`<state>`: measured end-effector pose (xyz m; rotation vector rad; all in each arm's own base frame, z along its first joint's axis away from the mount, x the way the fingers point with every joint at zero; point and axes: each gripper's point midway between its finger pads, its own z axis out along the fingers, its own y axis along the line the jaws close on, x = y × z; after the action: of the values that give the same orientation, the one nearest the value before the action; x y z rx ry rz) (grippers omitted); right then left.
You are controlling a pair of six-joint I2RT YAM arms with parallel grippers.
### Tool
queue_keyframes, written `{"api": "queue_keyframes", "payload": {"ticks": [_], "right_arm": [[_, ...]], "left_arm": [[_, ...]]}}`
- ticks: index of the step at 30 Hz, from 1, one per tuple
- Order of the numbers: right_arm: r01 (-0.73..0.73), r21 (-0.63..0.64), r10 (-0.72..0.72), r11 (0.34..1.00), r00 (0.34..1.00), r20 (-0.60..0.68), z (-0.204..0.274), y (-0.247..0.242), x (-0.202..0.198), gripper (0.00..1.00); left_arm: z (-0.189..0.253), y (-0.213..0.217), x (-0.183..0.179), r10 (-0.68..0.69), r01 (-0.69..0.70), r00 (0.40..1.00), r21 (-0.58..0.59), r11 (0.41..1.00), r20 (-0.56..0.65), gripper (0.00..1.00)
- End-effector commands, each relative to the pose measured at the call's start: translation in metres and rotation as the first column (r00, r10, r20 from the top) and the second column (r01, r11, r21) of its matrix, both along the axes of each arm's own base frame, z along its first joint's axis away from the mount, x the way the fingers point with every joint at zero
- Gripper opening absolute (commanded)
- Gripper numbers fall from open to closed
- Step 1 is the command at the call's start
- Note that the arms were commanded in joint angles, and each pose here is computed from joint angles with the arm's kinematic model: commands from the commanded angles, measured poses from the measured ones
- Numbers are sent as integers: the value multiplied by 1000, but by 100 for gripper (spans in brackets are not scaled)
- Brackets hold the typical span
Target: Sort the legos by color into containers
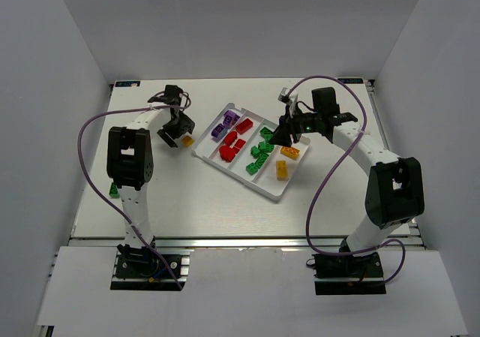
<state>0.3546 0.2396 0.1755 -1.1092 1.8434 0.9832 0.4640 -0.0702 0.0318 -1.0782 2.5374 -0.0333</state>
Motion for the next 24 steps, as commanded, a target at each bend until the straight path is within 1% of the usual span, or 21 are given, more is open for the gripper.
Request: {"api": "queue_keyframes", "payload": {"ticks": [1,6,11,12,15,16,17,18,19,20,21,22,24], "right_arm": [[-11,28,9,1000,998,60,18,1,1,52],[-8,27,6,1000,998,62,20,1,1,52],[-7,26,5,1000,998,61,19,0,-1,52],[-7,26,5,1000,998,61,19,0,-1,52],[-7,27,5,1000,998,64,20,0,0,52],[-7,27,5,1000,998,66,21,1,0,52],[-9,27,7,1000,998,68,22,1,0,52],[-7,26,5,1000,998,69,22,0,0,52],[-7,25,5,1000,997,73,23,0,0,52],[-8,23,7,1000,997,76,23,0,0,52],[-6,19,5,1000,997,75,22,-1,0,52],[-7,19,5,1000,997,78,23,-1,-1,52],[-7,18,6,1000,997,78,22,-1,-1,52]], "left_arm": [[2,-7,3,-5,5,1000,-27,1000,16,79],[-6,-14,2,-11,11,1000,-38,999,3,73],[-3,-19,5,-22,23,1000,-46,999,15,62],[-3,-18,4,-22,23,1000,-46,999,15,59],[-2,-18,2,-26,26,1000,-46,999,15,51],[1,-17,2,-24,25,999,-46,999,21,43],[3,-16,2,-17,18,999,-39,999,29,38],[8,-15,3,-14,15,999,-35,999,44,33],[24,-15,5,-14,17,997,-35,999,82,24],[33,-11,6,-16,17,994,-13,1000,104,21],[57,-12,9,-27,29,986,-11,1000,163,16],[70,-14,10,-43,46,980,-6,999,196,14],[93,-30,11,-128,137,952,-15,990,277,13]]}}
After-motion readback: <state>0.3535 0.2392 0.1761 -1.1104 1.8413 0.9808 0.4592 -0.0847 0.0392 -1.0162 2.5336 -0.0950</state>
